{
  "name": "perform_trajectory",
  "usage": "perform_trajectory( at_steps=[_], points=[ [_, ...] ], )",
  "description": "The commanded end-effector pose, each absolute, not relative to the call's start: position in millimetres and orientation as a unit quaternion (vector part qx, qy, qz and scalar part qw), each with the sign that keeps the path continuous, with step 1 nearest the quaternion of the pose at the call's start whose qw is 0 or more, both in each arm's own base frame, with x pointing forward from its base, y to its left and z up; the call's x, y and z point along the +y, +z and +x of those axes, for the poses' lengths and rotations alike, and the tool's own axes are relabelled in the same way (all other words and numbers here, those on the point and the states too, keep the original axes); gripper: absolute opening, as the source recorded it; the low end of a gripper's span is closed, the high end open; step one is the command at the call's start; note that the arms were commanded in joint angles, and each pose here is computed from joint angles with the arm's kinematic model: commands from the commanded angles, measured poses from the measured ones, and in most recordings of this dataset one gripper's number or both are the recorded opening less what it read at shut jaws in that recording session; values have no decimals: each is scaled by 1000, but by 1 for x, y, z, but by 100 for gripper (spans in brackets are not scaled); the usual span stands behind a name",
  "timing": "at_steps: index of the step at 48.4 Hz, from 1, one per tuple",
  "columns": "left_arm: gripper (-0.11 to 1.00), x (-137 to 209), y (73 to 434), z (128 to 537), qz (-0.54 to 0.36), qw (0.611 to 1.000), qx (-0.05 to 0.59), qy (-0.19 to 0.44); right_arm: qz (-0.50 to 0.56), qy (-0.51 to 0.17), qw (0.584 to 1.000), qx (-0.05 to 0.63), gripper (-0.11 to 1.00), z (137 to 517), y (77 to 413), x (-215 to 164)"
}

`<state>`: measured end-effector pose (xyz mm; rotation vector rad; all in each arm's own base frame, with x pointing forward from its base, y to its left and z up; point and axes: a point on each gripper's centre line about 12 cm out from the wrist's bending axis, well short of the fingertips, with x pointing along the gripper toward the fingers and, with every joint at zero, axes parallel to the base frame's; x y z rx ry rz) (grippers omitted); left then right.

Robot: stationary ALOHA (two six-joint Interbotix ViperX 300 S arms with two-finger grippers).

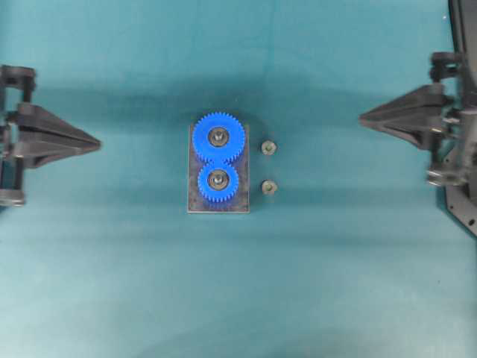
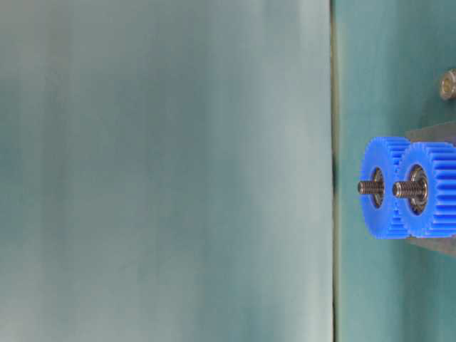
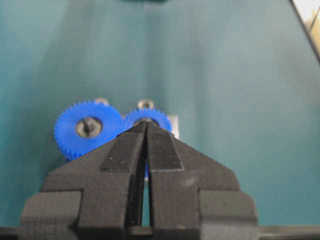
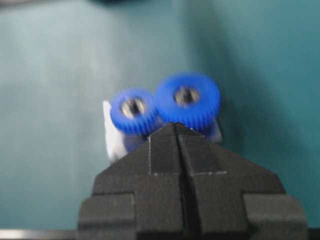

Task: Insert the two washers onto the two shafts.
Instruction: 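Move the right gripper toward the upper silver washer beside the plate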

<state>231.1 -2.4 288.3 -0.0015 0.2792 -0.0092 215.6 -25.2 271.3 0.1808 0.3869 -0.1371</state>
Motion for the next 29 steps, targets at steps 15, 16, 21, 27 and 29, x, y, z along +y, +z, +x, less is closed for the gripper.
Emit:
perform_trajectory(
  at_steps=[15,16,21,27,29],
  points=[
    [0,-2,288,258,-10,985,170,-2,88,-88,934,336,0,280,237,-42],
    [0,-2,289,257,-10,985,169,-1,89,-89,932,341,0,283,234,-44],
    [0,-2,290,257,-21,986,167,0,89,-96,926,355,0,293,224,-50],
    [0,2,295,254,-55,986,156,12,94,-108,924,355,0,303,209,-59],
    [0,1,294,252,-60,986,158,13,98,-112,922,358,0,305,203,-61]
  ],
)
